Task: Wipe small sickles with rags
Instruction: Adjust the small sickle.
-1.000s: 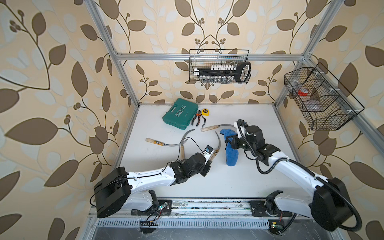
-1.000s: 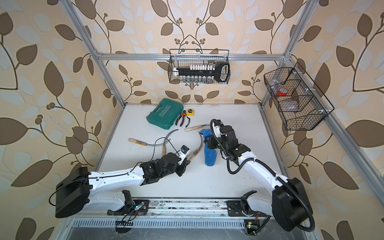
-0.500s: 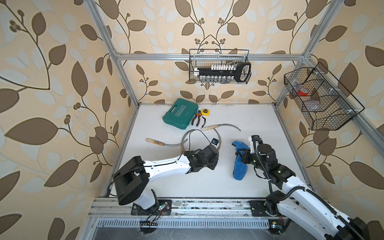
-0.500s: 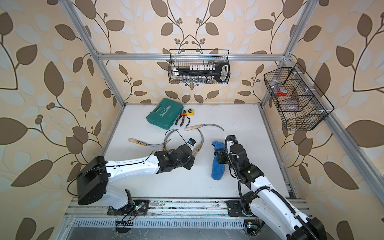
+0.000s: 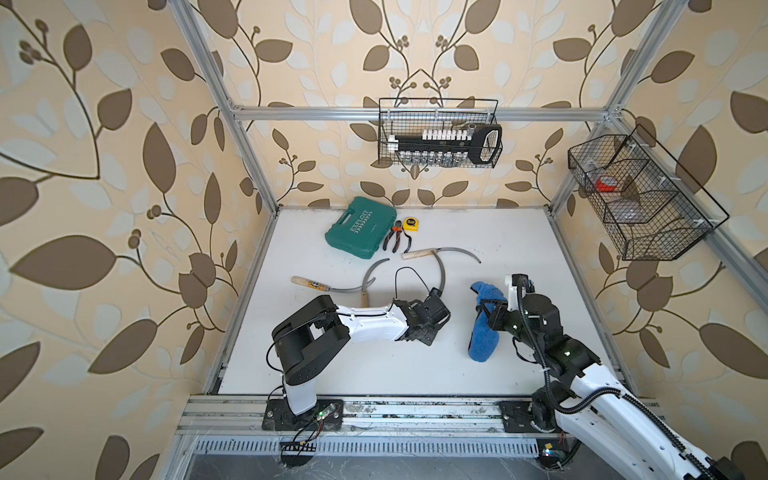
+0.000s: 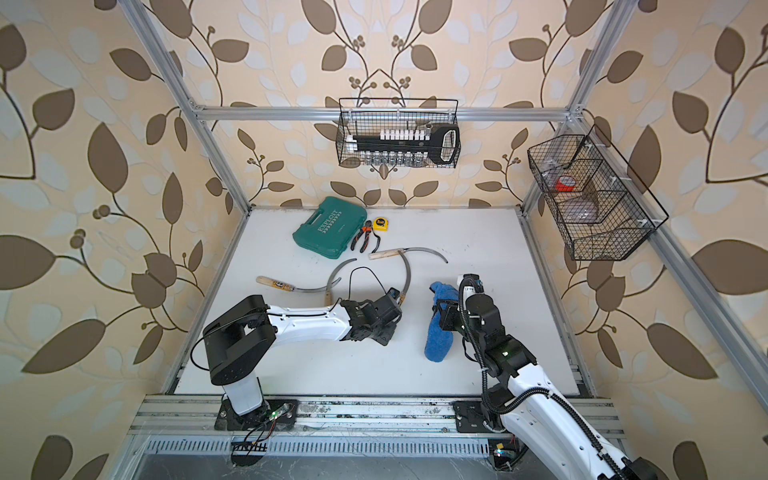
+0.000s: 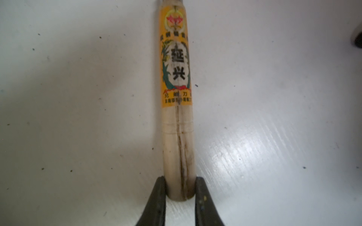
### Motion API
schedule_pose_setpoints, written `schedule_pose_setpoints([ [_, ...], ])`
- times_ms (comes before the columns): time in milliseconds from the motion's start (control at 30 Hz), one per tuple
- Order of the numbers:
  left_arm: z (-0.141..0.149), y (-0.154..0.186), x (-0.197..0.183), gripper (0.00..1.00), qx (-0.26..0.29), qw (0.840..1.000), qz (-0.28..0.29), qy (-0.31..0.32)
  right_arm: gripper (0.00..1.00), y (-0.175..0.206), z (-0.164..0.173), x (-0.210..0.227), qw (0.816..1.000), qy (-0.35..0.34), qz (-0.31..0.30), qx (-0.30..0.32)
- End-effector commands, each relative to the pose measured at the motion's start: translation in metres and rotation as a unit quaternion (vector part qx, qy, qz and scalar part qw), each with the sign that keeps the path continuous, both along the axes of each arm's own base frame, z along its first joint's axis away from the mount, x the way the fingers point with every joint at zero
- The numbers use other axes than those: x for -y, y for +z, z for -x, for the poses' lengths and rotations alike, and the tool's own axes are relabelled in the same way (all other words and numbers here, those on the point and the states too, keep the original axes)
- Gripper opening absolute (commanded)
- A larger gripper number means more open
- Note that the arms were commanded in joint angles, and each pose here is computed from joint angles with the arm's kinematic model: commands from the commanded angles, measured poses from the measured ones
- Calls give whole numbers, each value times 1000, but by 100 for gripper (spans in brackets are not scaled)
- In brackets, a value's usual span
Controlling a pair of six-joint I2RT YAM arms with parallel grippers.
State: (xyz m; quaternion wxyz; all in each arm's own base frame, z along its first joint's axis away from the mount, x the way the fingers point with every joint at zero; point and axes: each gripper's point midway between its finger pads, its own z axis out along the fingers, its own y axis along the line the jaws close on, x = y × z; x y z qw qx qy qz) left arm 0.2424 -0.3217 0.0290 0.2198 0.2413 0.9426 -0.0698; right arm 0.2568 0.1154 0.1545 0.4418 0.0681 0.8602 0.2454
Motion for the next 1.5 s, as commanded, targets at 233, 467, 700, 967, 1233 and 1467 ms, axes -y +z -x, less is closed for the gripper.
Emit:
schedule_pose_setpoints([
  [233, -8, -28, -9, 36, -20, 995, -102, 4, 0, 1, 3, 0, 1000, 3, -6, 2],
  [467, -15, -33, -5, 32, -16, 993, -114, 4, 0, 1, 4, -2, 1000, 8, -8, 3],
  [700, -13, -28, -13, 17, -17, 992, -126, 12, 0, 1, 4, -3, 1000, 12, -11, 4],
  [967, -7, 44, 11, 0, 17, 1000, 22, -11, 0, -3, 3, -3, 1000, 9, -12, 3],
  [1233, 8, 165, 6, 0, 116, 968, 218, -35, 0, -6, 1, -8, 1000, 18, -18, 3],
  [1467, 34, 232, -11, 0, 163, 920, 348, -73, 0, 11, 13, -42, 991, 109, -63, 34],
])
